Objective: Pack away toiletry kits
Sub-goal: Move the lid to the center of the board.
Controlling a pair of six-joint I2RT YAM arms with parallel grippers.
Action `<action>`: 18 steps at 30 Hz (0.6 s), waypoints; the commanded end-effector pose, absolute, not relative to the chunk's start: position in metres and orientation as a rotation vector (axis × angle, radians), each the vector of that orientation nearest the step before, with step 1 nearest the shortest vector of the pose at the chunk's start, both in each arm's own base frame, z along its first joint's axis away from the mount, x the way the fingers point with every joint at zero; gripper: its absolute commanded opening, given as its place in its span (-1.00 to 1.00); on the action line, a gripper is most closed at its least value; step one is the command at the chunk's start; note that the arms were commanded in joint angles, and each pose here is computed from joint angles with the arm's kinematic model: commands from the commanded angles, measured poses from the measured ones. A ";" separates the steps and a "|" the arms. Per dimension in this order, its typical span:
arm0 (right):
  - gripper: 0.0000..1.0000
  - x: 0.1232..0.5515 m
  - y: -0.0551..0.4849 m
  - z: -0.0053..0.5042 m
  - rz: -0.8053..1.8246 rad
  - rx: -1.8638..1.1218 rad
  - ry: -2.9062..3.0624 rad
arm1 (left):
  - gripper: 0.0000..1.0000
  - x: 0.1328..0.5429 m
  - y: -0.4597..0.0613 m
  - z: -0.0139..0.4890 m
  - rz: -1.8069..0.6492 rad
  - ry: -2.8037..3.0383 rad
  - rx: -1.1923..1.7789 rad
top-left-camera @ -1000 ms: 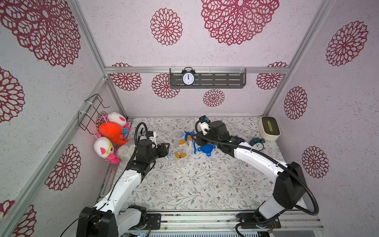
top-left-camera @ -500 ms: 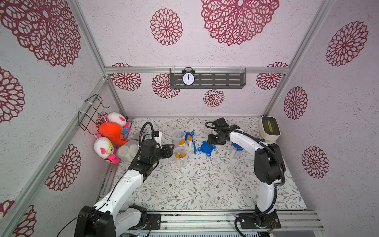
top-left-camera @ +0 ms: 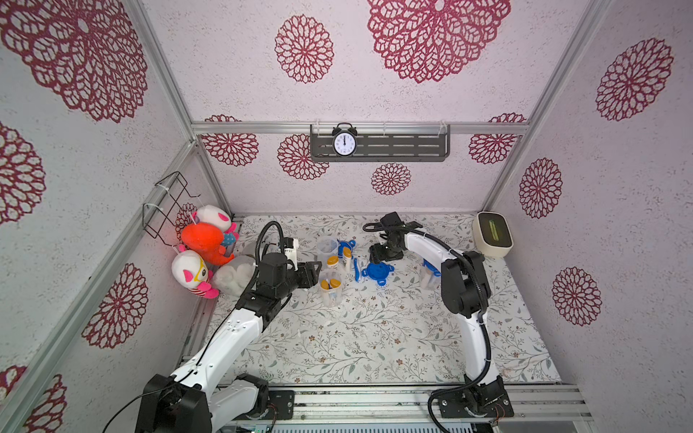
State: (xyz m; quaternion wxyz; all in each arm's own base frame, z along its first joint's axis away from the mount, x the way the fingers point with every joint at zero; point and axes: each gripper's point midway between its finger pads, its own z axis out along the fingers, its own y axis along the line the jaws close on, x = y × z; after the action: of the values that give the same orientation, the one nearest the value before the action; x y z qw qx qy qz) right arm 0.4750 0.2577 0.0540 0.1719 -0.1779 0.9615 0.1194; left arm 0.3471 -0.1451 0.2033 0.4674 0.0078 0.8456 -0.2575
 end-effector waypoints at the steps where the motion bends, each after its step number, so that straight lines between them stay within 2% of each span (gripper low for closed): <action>1: 0.40 0.478 0.258 0.055 0.324 -0.611 2.705 | 0.28 0.346 -0.150 0.223 -0.645 2.021 0.056; 6: 0.23 0.476 0.262 0.045 0.359 -0.598 2.702 | 0.28 0.343 -0.147 0.223 -0.642 2.019 0.045; 9: 0.22 0.464 0.259 0.042 0.369 -0.578 2.702 | 0.28 0.339 -0.147 0.225 -0.653 2.009 0.032; 18: 0.18 0.392 0.258 0.035 0.370 -0.581 2.723 | 0.28 0.318 -0.165 0.245 -0.693 1.977 0.088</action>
State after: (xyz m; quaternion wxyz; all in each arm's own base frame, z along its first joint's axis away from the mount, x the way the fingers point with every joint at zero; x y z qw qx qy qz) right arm 0.4163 0.2499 0.0306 0.1709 -0.2078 0.9547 0.1274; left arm 0.3255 -0.1594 0.2426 0.5033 0.0304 0.8153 -0.2849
